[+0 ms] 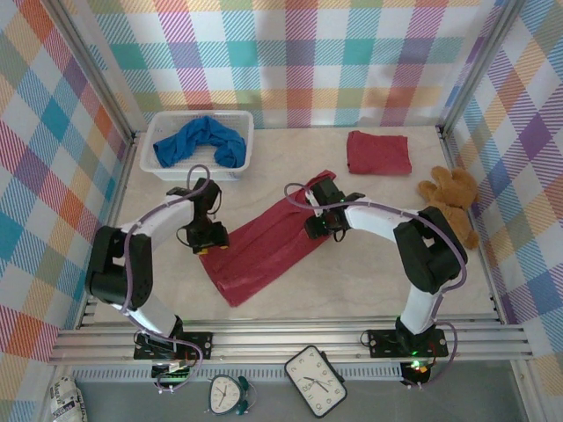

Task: Fold and stack the tank tops

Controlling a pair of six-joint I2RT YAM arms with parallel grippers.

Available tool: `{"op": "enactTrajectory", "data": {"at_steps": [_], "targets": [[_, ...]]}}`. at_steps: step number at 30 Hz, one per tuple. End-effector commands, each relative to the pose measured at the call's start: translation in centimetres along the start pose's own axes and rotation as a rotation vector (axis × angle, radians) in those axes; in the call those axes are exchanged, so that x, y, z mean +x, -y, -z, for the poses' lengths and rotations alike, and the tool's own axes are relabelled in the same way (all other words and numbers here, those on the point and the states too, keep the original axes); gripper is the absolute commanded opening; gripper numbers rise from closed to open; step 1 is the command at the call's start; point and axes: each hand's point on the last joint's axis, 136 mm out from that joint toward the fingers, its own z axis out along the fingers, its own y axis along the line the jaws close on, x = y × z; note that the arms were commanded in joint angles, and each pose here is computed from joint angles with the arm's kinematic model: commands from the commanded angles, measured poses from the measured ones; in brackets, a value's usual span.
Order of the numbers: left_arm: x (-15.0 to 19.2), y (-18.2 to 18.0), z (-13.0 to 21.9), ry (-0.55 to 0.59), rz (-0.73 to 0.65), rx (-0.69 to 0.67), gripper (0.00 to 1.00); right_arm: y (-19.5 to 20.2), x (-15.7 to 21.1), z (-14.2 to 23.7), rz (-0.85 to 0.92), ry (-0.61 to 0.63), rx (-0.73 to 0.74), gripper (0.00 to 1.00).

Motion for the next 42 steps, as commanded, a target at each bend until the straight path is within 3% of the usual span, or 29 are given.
{"op": "enactTrajectory", "data": {"at_steps": [1,7,12,18,25,33,38,42], "targets": [[0.7,-2.3,1.0,0.000,-0.001,-0.079,0.56,-2.8,-2.1,2.8,0.110,0.092,-0.102,0.58],[1.7,-3.6,-0.8,-0.053,0.082,0.000,0.59,-13.2,-1.2,6.1,0.134,0.161,-0.357,0.61],[2.2,-3.7,-2.5,-0.094,0.102,0.027,0.57,-20.8,0.9,7.0,0.249,0.159,-0.443,0.62],[1.6,-2.7,-3.9,-0.113,0.117,0.076,0.47,-28.6,4.1,5.3,0.440,0.098,-0.496,0.62],[1.9,-3.1,-4.3,-0.125,0.114,0.058,0.36,-32.4,5.9,3.0,0.578,0.054,-0.464,0.62],[2.2,-2.9,-4.4,-0.138,0.109,0.065,0.25,-32.3,8.1,-0.3,0.709,-0.033,-0.299,0.61],[2.2,-2.5,-4.1,-0.134,0.098,0.074,0.12,-31.2,8.9,-1.0,0.730,-0.082,-0.243,0.47],[2.0,-1.7,-3.1,-0.121,0.076,0.085,0.06,-31.8,7.9,0.6,0.705,-0.037,-0.303,0.16]]}}
